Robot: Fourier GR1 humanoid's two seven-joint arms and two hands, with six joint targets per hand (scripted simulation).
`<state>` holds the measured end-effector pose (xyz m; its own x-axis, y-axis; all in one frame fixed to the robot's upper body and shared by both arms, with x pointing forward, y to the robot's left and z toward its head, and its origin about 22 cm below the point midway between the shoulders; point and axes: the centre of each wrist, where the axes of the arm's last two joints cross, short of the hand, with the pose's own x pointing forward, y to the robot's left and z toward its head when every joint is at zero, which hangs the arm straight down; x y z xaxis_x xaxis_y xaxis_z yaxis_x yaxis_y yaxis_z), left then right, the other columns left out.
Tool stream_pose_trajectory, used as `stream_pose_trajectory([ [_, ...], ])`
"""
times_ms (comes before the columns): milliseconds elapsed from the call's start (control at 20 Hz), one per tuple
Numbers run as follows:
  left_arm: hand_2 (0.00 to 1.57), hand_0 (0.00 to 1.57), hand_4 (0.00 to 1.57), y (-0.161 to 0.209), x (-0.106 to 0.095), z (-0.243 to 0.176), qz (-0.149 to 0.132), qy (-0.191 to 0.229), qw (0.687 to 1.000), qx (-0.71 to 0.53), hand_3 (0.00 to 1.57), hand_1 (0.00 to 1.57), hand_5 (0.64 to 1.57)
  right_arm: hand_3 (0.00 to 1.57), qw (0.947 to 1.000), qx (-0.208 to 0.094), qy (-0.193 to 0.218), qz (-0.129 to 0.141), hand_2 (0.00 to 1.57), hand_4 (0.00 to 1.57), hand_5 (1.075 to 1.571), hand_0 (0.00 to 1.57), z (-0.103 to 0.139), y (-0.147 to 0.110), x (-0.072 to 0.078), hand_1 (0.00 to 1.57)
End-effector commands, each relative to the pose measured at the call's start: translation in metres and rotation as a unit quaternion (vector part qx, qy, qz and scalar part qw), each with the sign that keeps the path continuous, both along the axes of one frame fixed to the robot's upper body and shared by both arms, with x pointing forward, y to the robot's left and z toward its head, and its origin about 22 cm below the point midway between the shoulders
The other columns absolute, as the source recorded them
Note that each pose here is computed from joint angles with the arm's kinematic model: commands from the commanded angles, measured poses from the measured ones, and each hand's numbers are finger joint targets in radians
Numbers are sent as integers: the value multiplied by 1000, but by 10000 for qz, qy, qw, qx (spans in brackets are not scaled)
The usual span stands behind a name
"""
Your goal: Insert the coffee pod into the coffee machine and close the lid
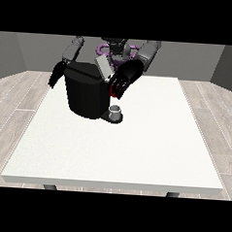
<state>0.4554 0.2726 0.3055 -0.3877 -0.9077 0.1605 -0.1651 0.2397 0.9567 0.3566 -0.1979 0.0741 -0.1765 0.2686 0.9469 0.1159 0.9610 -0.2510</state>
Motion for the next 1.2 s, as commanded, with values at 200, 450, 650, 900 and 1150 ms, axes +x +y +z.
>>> stream_pose_trajectory([
  [200, 299, 0, 0, -18, 6, -40, 27, 439, 9990, 0, 199, 0, 1571, 0, 9994, 181, 304, -37, 0, 0, 1571, 0, -37, -3, -13, 0],
  [450, 0, 0, 0, -14, 6, -99, 109, 1086, 9936, -280, 52, 0, 1571, 0, 9967, 121, 803, -77, 0, 0, 1571, 0, -57, -17, -29, 0],
  [650, 177, 0, 0, -30, 0, -137, -172, 1585, 9865, -380, 0, 0, 1571, 0, 9922, 251, 1179, -325, 0, 0, 1571, 0, -97, -35, -53, 0],
  [900, 0, 0, 369, -39, -13, -209, -625, 1949, 9268, -3149, 0, 0, 1571, 0, 9888, 374, 1360, -478, 0, 0, 1571, 0, -108, -50, -69, 0],
  [1150, 0, 0, 69, -47, -61, -320, -323, 2832, 8224, -4924, 0, 0, 1571, 0, 9897, 704, 1232, -207, 0, 0, 1571, 0, -102, -46, -72, 0],
])
